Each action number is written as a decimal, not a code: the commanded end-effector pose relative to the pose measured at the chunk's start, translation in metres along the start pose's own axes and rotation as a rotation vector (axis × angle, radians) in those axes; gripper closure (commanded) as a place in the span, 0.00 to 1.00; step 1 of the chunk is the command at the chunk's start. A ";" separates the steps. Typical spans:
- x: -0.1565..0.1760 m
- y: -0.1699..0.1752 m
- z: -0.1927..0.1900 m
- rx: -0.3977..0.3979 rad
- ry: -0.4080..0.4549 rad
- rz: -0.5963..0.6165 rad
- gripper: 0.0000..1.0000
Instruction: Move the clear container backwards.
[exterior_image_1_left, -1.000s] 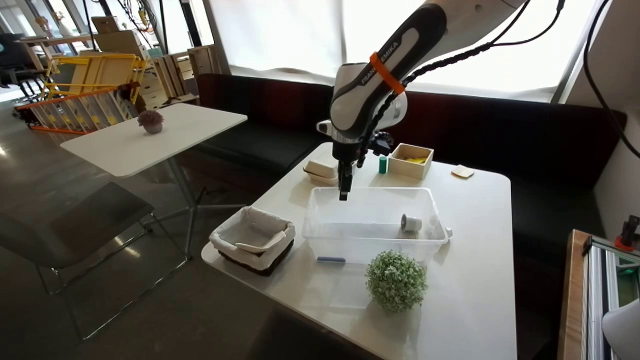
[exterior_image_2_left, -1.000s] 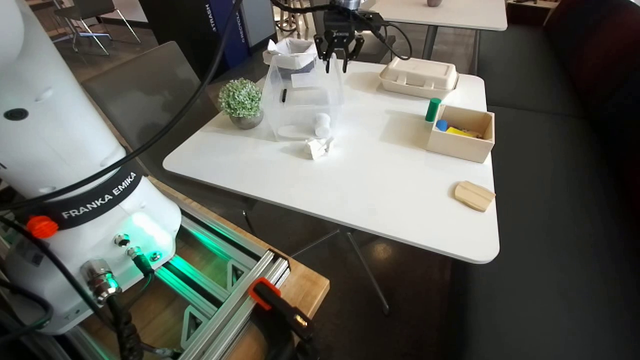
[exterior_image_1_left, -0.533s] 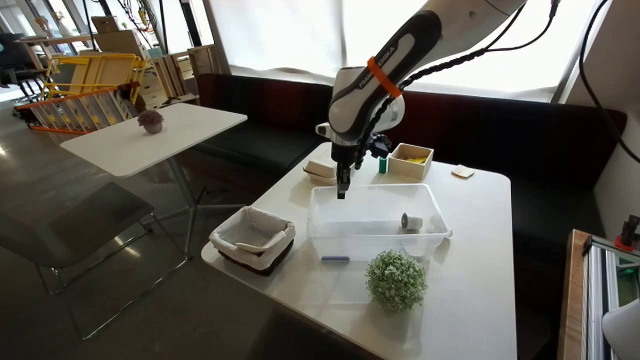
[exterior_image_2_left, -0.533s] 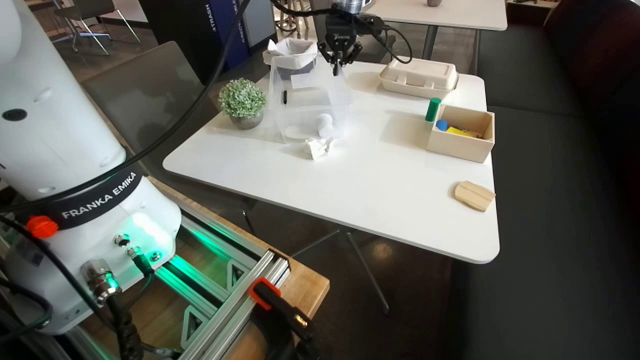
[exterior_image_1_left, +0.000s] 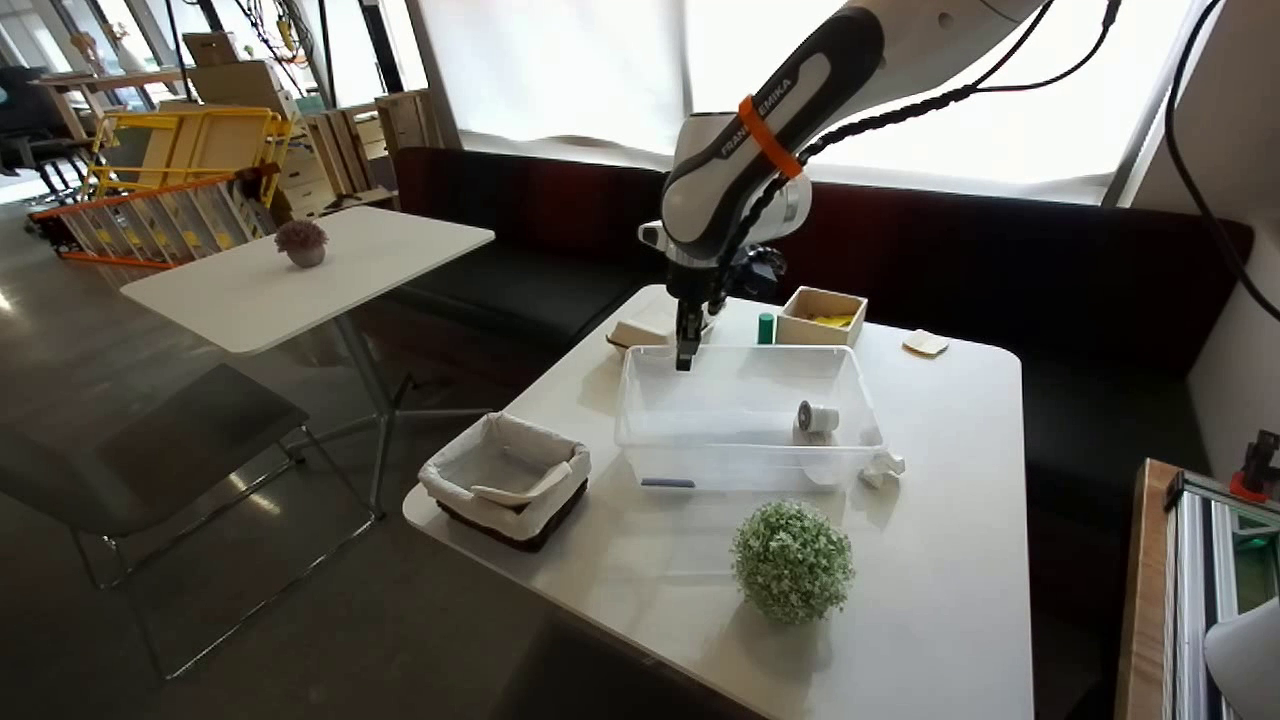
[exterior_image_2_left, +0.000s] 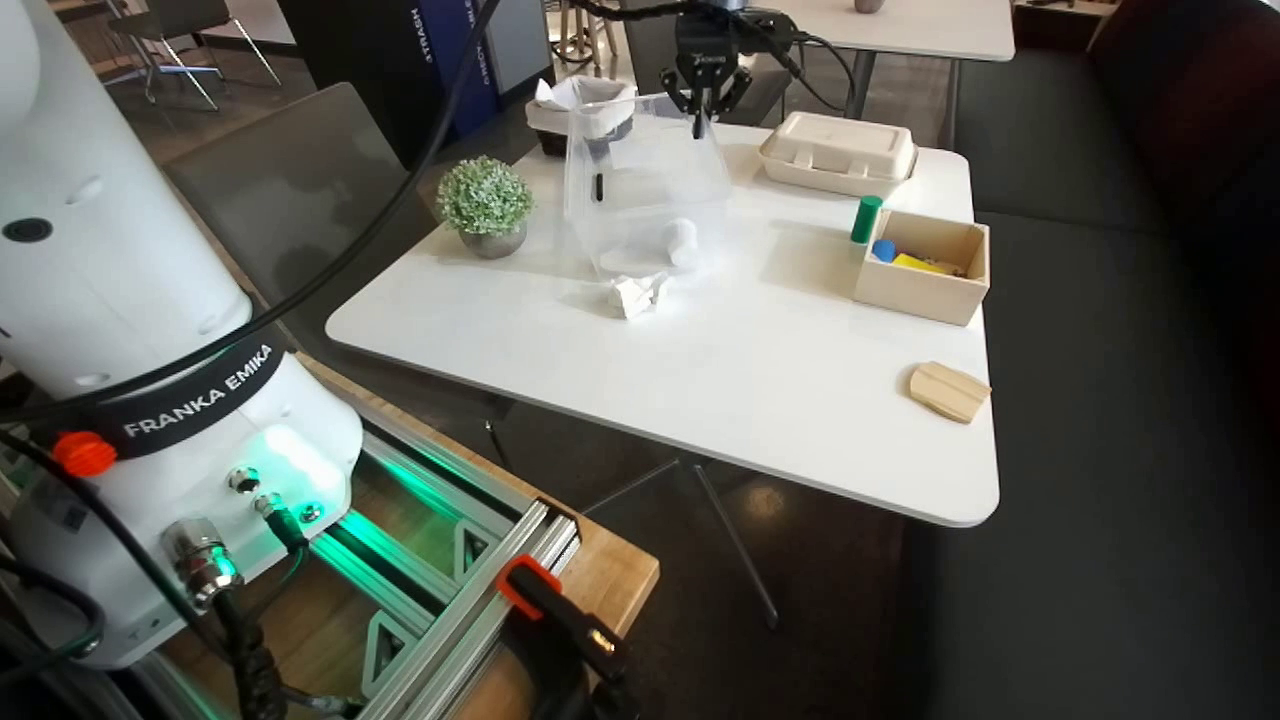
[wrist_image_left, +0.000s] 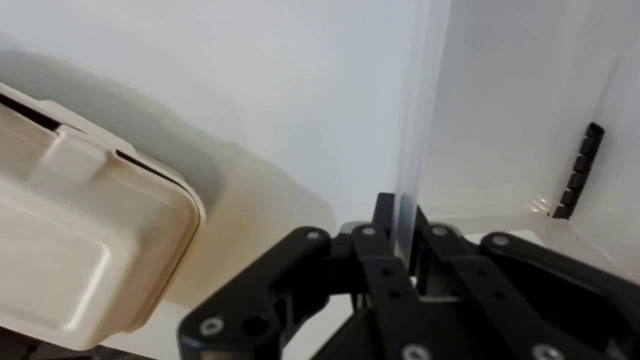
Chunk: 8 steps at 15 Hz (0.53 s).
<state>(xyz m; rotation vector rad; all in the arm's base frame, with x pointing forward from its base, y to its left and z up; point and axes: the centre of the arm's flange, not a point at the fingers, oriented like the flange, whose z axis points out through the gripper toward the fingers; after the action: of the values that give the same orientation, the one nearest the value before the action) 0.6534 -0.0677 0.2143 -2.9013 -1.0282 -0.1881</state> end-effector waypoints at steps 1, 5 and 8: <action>-0.005 0.017 -0.002 -0.038 0.012 0.060 0.98; -0.006 0.027 0.000 -0.049 0.045 0.196 0.98; -0.011 0.024 -0.007 -0.042 0.024 0.164 0.94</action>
<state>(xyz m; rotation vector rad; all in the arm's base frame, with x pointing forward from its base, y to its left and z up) 0.6594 -0.0936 0.2191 -2.9954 -0.7858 -0.2384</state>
